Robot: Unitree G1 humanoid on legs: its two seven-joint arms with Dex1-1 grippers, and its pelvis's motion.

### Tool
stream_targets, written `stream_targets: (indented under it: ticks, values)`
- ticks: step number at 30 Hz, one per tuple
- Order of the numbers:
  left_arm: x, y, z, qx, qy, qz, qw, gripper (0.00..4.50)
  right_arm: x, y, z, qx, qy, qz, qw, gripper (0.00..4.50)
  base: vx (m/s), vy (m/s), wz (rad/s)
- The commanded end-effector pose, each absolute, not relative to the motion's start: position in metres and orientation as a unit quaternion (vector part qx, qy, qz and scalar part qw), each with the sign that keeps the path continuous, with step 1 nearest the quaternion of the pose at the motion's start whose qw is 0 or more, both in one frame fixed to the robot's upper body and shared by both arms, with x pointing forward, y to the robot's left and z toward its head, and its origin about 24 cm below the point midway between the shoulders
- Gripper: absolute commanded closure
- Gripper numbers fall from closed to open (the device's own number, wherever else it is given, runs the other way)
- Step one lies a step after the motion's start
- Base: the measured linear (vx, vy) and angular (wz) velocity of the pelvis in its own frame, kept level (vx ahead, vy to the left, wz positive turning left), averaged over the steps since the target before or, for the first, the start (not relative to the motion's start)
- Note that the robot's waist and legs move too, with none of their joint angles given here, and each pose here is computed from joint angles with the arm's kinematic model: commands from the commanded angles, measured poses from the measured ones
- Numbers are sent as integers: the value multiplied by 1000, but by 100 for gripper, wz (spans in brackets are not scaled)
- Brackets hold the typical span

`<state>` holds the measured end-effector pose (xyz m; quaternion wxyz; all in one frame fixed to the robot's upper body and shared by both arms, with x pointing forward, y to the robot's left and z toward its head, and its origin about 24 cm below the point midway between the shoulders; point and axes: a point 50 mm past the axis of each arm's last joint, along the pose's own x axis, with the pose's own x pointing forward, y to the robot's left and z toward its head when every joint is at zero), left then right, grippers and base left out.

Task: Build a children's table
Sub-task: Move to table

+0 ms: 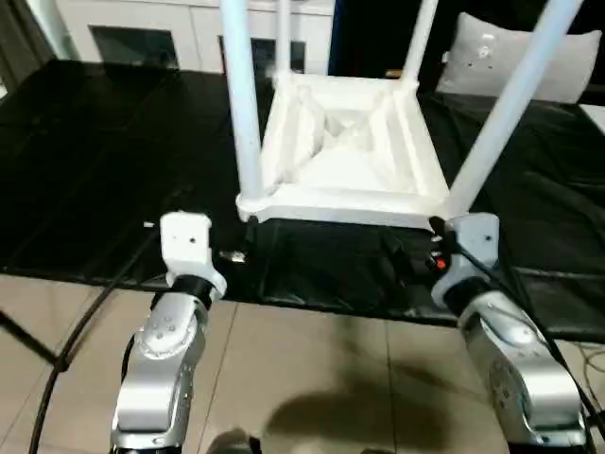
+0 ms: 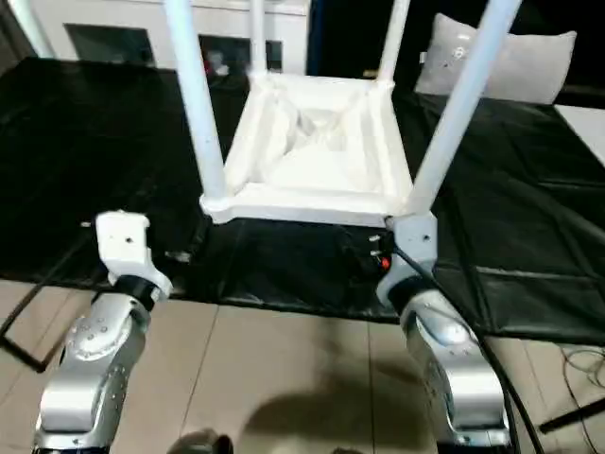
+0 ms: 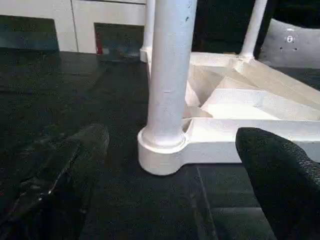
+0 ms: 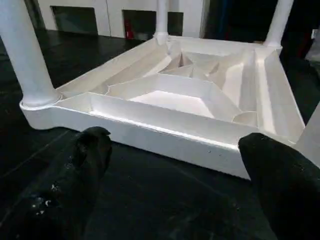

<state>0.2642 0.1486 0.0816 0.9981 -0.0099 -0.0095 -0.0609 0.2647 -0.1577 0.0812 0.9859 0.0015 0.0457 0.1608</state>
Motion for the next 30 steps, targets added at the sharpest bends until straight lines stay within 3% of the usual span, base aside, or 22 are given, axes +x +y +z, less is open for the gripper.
stream_targets:
  ticks: [1,16,26,30]
  values:
    - [263,151,88,-13,-24,-58,998,4,267,-157,83,-1,39,164,986,0,0,0,0]
    - [264,159,92,-8,-33,-49,998,4,276,-146,84,-27,36,212,976,0,114,4,-13]
    - [259,160,88,-9,-27,-48,998,4,273,-146,82,-54,26,245,968,0,105,3,7]
    - [255,160,84,-22,-26,-48,998,4,268,-148,78,-36,50,267,962,0,50,-69,-3]
